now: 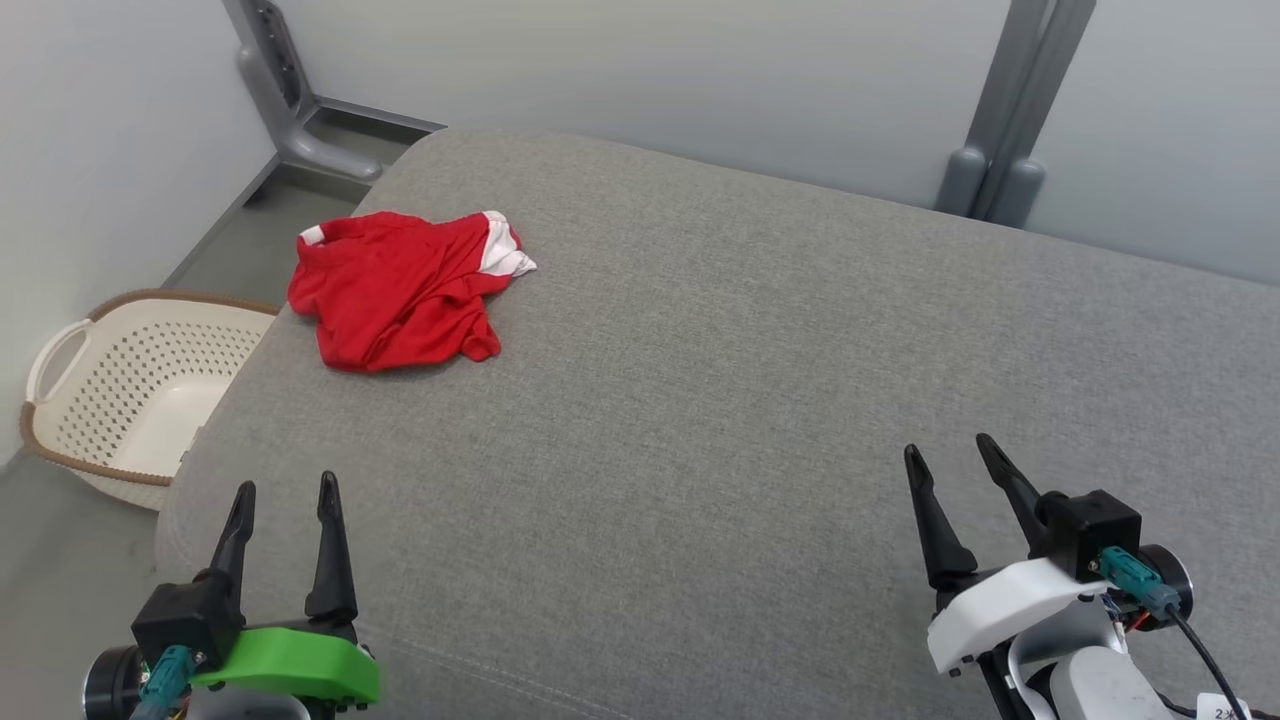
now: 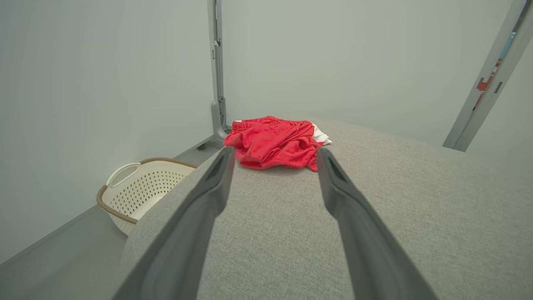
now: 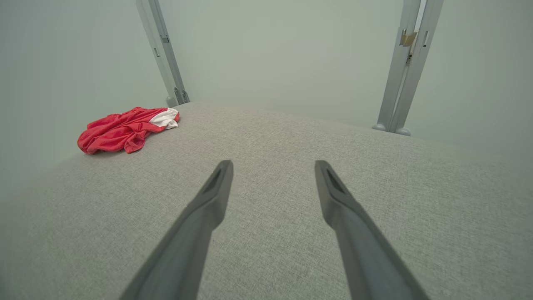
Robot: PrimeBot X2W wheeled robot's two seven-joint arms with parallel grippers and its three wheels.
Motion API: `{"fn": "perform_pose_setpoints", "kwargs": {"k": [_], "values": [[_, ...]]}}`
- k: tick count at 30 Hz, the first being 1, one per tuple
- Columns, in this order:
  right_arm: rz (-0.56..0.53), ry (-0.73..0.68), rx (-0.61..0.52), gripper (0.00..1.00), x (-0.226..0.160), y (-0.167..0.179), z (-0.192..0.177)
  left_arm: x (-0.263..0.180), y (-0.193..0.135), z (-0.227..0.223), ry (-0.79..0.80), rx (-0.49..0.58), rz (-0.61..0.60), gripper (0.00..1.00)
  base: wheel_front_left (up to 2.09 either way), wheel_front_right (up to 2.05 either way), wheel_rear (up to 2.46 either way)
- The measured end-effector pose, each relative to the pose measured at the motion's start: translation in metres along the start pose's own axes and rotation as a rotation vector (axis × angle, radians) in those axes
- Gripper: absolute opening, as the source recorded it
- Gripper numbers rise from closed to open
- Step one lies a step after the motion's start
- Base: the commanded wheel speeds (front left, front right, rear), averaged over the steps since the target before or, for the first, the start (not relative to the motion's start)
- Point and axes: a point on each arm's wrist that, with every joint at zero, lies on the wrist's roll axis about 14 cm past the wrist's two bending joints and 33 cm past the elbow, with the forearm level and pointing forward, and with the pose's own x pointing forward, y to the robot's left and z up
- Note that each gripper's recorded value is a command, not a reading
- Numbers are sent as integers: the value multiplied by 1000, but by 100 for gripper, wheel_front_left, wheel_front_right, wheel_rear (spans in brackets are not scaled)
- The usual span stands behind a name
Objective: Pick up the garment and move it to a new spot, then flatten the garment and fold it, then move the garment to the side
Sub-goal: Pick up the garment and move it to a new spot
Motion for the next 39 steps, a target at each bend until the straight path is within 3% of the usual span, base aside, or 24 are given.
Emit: {"fn": "perform_pose_setpoints", "kwargs": {"k": [18, 30, 39], "values": [[30, 18, 15, 100, 9, 7, -8, 0, 9, -5, 21, -3, 31, 100, 0, 0, 0], [93, 9, -48, 100, 35, -5, 0, 121, -7, 4, 107, -56, -13, 100, 0, 0, 0], [91, 6, -85, 100, 45, -32, 1, 198, -6, -38, 336, -57, 10, 100, 0, 0, 0]]}}
